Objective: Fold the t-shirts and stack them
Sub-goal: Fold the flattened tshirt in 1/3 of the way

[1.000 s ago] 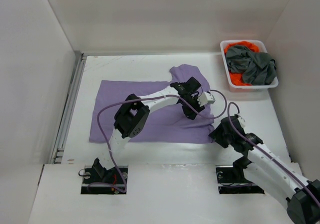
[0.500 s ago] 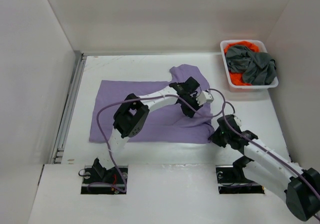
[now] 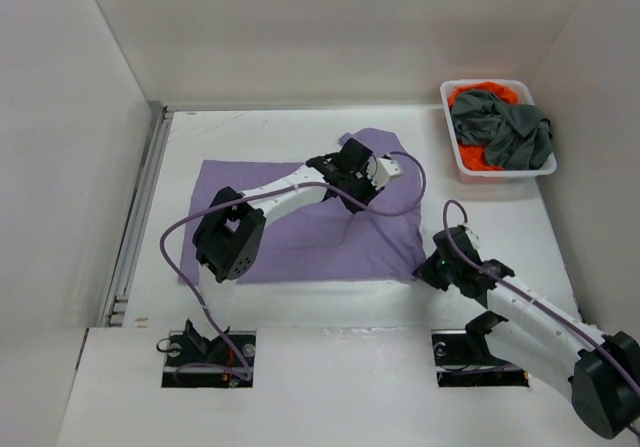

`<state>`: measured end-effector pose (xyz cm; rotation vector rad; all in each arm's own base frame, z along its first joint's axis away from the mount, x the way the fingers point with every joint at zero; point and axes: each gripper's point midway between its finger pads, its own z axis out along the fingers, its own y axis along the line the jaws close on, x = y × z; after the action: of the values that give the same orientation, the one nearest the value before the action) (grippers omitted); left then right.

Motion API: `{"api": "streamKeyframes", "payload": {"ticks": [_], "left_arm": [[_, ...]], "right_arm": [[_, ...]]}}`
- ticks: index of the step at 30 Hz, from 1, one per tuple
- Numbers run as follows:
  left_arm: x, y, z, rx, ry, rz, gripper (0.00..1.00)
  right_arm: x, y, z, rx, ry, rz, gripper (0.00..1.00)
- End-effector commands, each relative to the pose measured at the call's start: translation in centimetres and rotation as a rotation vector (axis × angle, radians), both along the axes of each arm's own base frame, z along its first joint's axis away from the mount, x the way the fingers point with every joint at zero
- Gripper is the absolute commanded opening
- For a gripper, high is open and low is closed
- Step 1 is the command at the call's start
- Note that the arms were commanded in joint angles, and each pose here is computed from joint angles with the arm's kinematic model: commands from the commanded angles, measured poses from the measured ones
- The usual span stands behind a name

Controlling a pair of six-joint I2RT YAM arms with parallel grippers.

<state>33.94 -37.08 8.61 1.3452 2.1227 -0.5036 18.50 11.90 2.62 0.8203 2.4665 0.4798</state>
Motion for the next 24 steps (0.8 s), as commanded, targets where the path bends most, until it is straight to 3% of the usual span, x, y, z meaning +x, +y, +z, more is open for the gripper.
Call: {"api": "streamKeyframes", "payload": {"ticks": [1, 7, 10, 12, 15, 19, 21, 24], "left_arm": [[1.8, 0.6, -0.8, 0.008, -0.036, 0.055, 0.12], [2.2, 2.4, -0.5, 0.047, -0.046, 0.084, 0.45], [2.5, 6.2, 3.1, 0.081, -0.115, 0.092, 0.52], [1.9, 10.6, 4.9, 0.162, -0.183, 0.051, 0.53], [-0.4, 19.3, 4.4, 0.369, -0.229, -0.045, 0.56], [-6.7, 32.6, 0.2, 0.684, -0.127, -0.191, 0.56], [-9.3, 36.6, -1.1, 0.771, -0.11, -0.241, 0.58], [-9.8, 39.3, -1.7, 0.813, -0.123, -0.204, 0.61]], "right_arm": [[0.5, 0.3, 0.5, -0.005, -0.014, 0.013, 0.02], [0.7, -0.2, 1.2, -0.01, -0.03, 0.005, 0.06], [0.8, -0.6, 2.0, -0.029, -0.038, 0.012, 0.07], [0.8, -1.0, 2.4, -0.046, -0.04, 0.018, 0.08], [0.4, -1.4, 3.1, -0.056, -0.039, 0.027, 0.07], [-0.6, -2.0, 4.1, -0.069, -0.037, 0.032, 0.06], [-0.9, -2.0, 4.6, -0.065, -0.03, 0.02, 0.05], [-2.5, -2.4, 4.7, -0.089, 0.027, 0.019, 0.04]]}}
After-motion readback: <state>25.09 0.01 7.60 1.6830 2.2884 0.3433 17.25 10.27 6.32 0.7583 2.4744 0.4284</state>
